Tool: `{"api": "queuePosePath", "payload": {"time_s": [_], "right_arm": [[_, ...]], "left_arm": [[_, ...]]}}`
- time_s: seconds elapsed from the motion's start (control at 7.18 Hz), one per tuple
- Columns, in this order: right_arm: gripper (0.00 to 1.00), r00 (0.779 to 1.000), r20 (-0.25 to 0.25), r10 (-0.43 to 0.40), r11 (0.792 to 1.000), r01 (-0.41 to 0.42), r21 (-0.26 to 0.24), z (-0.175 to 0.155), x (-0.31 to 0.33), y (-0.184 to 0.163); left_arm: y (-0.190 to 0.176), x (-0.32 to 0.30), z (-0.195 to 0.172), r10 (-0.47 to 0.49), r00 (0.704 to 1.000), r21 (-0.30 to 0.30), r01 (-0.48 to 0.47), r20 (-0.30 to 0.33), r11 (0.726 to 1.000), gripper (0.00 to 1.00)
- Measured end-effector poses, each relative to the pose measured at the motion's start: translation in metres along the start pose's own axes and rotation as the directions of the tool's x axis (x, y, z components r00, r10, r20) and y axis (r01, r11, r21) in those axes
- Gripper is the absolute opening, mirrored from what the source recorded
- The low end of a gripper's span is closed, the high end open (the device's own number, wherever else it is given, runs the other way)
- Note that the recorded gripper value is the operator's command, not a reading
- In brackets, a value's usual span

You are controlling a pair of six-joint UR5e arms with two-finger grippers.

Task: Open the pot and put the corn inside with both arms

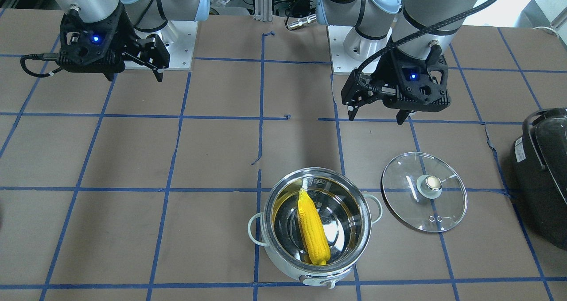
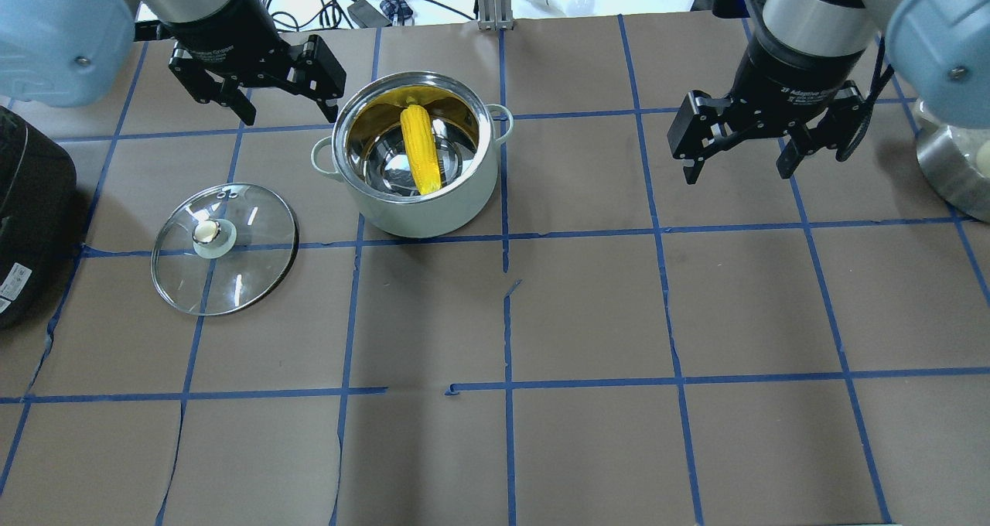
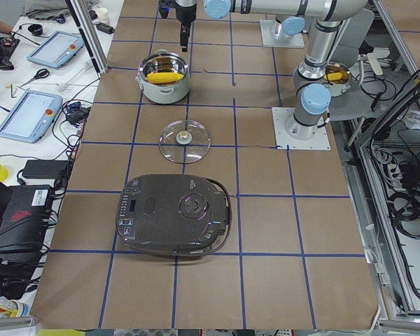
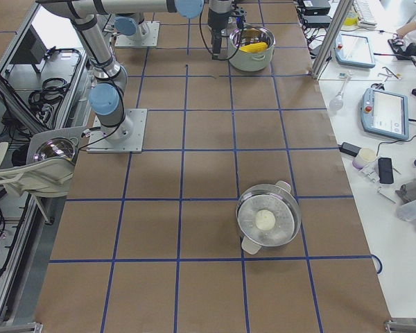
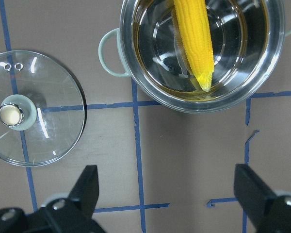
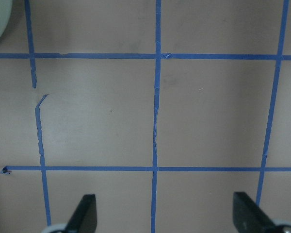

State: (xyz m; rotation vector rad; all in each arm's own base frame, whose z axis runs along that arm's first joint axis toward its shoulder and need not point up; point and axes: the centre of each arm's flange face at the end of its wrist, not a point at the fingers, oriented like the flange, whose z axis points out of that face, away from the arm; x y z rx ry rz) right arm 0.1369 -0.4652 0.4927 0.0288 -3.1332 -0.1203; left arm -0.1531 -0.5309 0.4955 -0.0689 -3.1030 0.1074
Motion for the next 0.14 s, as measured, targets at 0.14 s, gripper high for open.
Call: {"api": "queuePosePath", "payload": {"time_s": [0.14], "right_arm": [[1.00,1.000,0.000,0.001,1.000,-0.001,0.001,-0.0001,0.0000,-0.0001]], "left_arm": [[0.0006,0.0000,-0.0005,0.000,1.000,0.001,0.000,0.002,1.000,1.00]]}}
